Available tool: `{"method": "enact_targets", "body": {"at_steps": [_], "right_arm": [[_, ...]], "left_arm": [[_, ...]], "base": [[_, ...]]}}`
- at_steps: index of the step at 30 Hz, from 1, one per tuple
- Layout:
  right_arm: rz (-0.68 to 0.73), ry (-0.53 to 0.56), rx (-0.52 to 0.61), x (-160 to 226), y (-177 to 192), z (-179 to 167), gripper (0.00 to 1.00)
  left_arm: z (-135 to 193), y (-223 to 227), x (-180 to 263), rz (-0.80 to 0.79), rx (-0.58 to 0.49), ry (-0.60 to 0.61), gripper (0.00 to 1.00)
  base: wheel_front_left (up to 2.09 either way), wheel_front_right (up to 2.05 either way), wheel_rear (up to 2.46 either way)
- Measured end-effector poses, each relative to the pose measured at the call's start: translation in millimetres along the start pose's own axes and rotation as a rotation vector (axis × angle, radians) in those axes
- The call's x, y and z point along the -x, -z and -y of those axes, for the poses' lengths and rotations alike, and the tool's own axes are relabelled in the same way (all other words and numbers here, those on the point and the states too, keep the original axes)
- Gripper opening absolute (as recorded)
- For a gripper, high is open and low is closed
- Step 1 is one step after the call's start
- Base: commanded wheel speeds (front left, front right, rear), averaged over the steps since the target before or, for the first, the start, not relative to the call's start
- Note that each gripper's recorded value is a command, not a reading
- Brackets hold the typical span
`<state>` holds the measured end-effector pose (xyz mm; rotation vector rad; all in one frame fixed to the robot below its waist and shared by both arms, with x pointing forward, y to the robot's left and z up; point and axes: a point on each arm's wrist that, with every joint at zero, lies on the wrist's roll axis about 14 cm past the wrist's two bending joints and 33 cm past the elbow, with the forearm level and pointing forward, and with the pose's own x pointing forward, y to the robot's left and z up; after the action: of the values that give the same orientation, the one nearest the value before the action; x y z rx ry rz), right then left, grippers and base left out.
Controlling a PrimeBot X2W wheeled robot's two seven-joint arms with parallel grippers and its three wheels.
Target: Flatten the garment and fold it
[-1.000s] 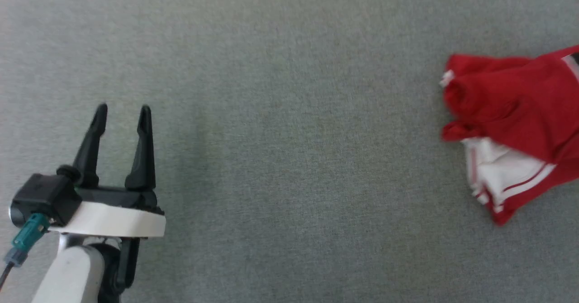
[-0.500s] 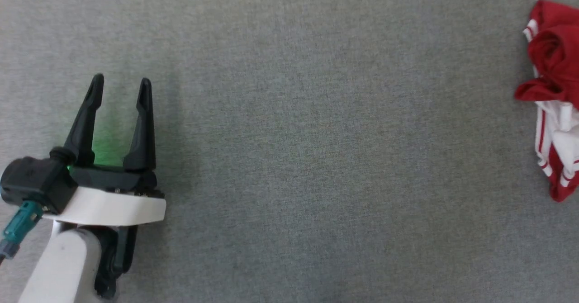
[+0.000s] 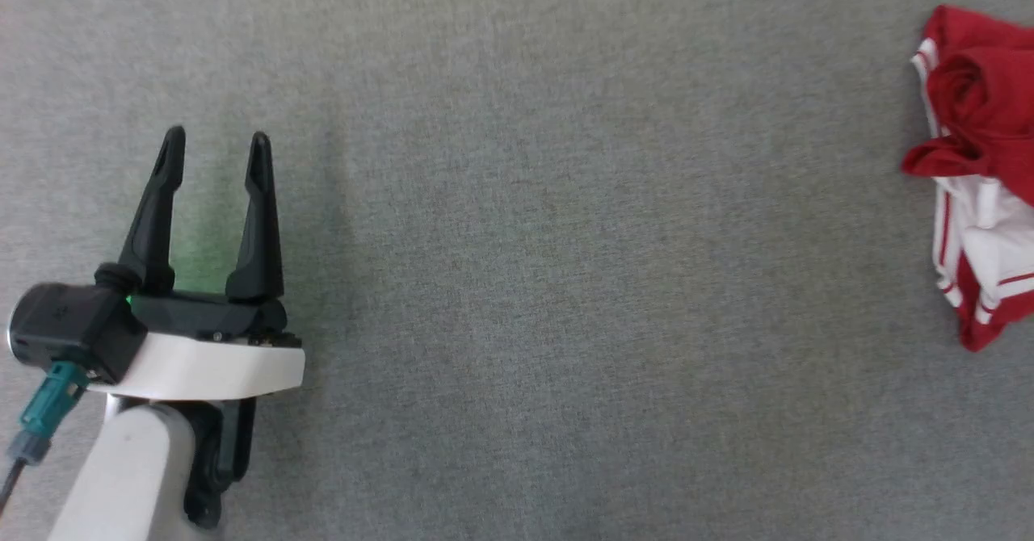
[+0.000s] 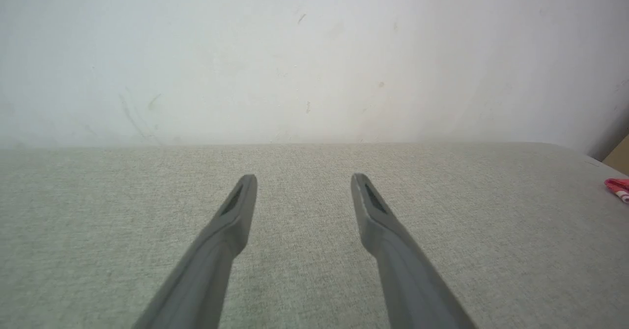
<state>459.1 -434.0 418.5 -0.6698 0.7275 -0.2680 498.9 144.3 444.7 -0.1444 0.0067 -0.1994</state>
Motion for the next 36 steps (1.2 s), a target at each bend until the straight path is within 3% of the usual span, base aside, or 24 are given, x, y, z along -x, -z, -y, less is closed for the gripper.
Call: {"method": "enact_targets", "body": {"at_steps": [6, 12, 13, 15, 23, 30, 36], "right_arm": [[0.161, 0.000, -0.098, 26, -30, 4, 1.00], [0.308, -0.080, -0.276, 71, -48, -31, 1.00], [0.308, -0.080, -0.276, 71, -48, -31, 1.00], [0.367, -0.132, -0.387, 95, -58, -49, 1.00], [0.643, -0.173, -0.580, 166, -103, -57, 1.00], [0.805, -0.157, -0.640, 207, -115, -65, 1.00], [0.848, -0.137, -0.653, 218, -104, -77, 1.00]], "left_arm": [[1, -18, 17, 0.026, 0.001, -0.048, 1.00], [-6, -31, 45, 0.027, -0.138, -0.107, 1.00], [-6, -31, 45, 0.027, -0.138, -0.107, 1.00], [-2, -40, 60, 0.037, -0.133, -0.120, 1.00], [6, -83, 91, 0.141, -0.090, -0.155, 1.00], [9, -111, 112, 0.221, -0.065, -0.165, 1.00], [12, -105, 126, 0.205, -0.038, -0.150, 1.00]], "base": [[0.00, 0.00, 0.00], [0.00, 0.00, 0.00], [0.00, 0.00, 0.00], [0.00, 0.00, 0.00], [0.00, 0.00, 0.00], [0.00, 0.00, 0.00], [0.00, 0.00, 0.00]]}}
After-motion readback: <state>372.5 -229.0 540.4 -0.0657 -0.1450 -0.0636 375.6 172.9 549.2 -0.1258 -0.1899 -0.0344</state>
